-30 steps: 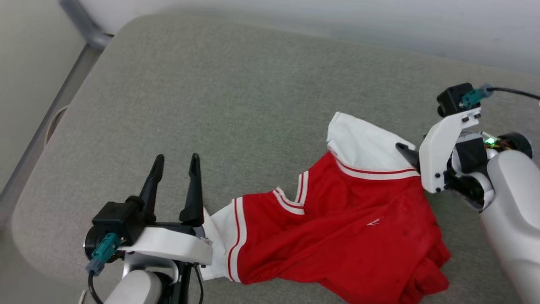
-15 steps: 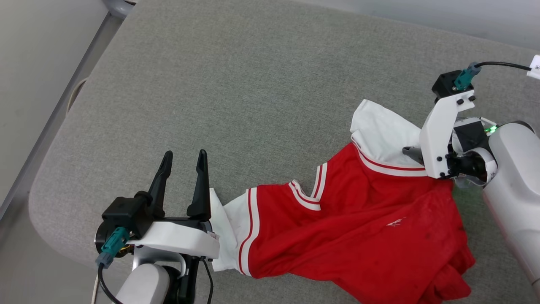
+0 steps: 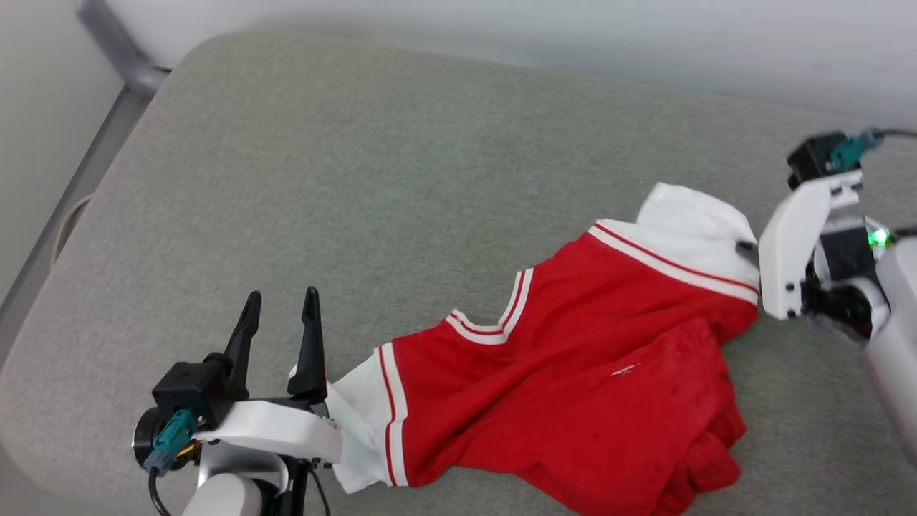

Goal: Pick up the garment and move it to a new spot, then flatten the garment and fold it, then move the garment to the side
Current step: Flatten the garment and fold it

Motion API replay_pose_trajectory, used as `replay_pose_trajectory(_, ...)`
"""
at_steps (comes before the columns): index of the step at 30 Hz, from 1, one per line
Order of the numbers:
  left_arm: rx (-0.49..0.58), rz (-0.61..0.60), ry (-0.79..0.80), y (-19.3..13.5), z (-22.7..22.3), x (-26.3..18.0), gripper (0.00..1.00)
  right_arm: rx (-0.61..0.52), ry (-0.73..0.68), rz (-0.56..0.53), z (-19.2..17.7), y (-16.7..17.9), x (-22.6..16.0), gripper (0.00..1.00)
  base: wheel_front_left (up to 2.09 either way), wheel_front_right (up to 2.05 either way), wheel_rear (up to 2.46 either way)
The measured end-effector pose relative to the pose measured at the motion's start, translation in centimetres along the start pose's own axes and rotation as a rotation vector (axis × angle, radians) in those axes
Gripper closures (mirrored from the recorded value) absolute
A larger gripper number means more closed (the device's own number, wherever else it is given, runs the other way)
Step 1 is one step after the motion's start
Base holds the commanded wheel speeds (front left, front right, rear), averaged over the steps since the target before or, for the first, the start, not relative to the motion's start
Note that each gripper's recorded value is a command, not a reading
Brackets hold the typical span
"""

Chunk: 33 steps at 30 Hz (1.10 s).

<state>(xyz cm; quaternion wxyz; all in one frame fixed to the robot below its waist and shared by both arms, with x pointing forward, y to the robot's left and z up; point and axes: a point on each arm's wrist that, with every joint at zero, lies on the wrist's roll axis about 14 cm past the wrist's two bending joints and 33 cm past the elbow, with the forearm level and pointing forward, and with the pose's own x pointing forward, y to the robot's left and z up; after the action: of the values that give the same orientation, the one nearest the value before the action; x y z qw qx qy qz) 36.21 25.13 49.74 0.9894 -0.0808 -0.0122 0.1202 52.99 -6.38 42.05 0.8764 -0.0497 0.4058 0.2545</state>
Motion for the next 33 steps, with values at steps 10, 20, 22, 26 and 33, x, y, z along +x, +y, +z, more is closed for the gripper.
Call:
replay_pose_trajectory(10, -0.001, -0.096, 0.014, -2.5, 0.3, -0.4, 0.0, 0.244, -0.096, -0.194, -9.5, -6.9, -7.9, 1.0, 0.0, 0.0, 0.0)
replay_pose_trajectory(20, -0.005, -0.132, 0.065, -3.5, -0.3, -1.6, 0.0, 0.57, -0.083, -0.29, -22.4, -4.0, -12.6, 1.0, 0.0, 0.0, 0.0)
replay_pose_trajectory(22, -0.006, -0.136, 0.079, -3.5, -0.6, -1.7, 0.0, 0.594, -0.095, -0.302, -22.8, -3.4, -12.9, 0.77, 0.0, 0.0, 0.0)
replay_pose_trajectory(26, 0.001, -0.134, 0.092, -3.3, -0.8, -1.8, 0.0, 0.59, -0.193, -0.34, -21.3, -3.6, -13.9, 0.0, 0.0, 0.0, 0.0)
replay_pose_trajectory(33, 0.0, -0.118, 0.113, -2.3, -0.9, -2.4, 0.0, 0.446, -0.532, -0.46, -15.1, -5.6, -17.8, 0.0, 0.0, 0.0, 0.0)
